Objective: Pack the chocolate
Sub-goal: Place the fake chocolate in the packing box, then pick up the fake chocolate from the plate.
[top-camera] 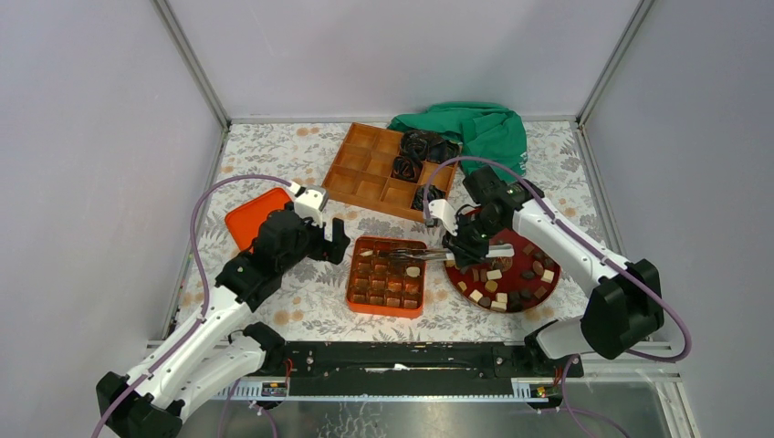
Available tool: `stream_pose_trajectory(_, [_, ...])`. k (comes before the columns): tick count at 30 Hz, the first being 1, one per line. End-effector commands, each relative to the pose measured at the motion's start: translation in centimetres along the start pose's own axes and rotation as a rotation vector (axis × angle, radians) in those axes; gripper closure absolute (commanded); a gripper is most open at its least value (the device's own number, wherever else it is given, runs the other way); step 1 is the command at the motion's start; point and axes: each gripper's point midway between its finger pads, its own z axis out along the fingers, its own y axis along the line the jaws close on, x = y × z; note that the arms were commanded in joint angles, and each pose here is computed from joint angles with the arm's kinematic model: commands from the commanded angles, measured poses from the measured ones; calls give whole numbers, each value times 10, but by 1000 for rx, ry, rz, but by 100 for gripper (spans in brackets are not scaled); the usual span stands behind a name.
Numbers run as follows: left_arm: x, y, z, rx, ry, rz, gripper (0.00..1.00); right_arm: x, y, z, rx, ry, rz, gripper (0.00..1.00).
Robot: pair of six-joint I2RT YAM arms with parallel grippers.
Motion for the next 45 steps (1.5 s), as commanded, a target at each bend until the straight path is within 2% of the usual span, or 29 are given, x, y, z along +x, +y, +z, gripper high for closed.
stream_pose_trajectory(1, [-11, -1, 3, 14, -52, 9, 7, -9, -3, -1, 19, -15, -1, 63])
stream_pose_trajectory(9, [-11, -1, 3, 15, -53, 8, 7, -11, 0, -3, 9, -21, 11, 57])
stream_pose_trajectory(15, [-12, 0, 2, 14, -55, 7, 7, -18, 10, -15, -27, -67, 17, 60])
stream_pose_trajectory(21, [-12, 0, 2, 16, -57, 4, 7, -12, 16, -41, -20, -227, 83, 61])
stream_pose_trajectory(28, [-15, 0, 1, 21, -67, 0, 7, 26, -5, -78, 167, -455, 254, 61])
stream_pose_trajectory(34, [-13, 0, 2, 21, -60, -2, 7, 65, -20, -70, 285, -374, 374, 61])
stream_pose_trajectory(39, [-16, -5, -1, 49, -71, -2, 7, 80, -25, -71, 344, -320, 427, 60])
stream_pose_trajectory(45, [-18, -7, -3, 56, -85, -5, 7, 94, -30, -70, 406, -337, 479, 60])
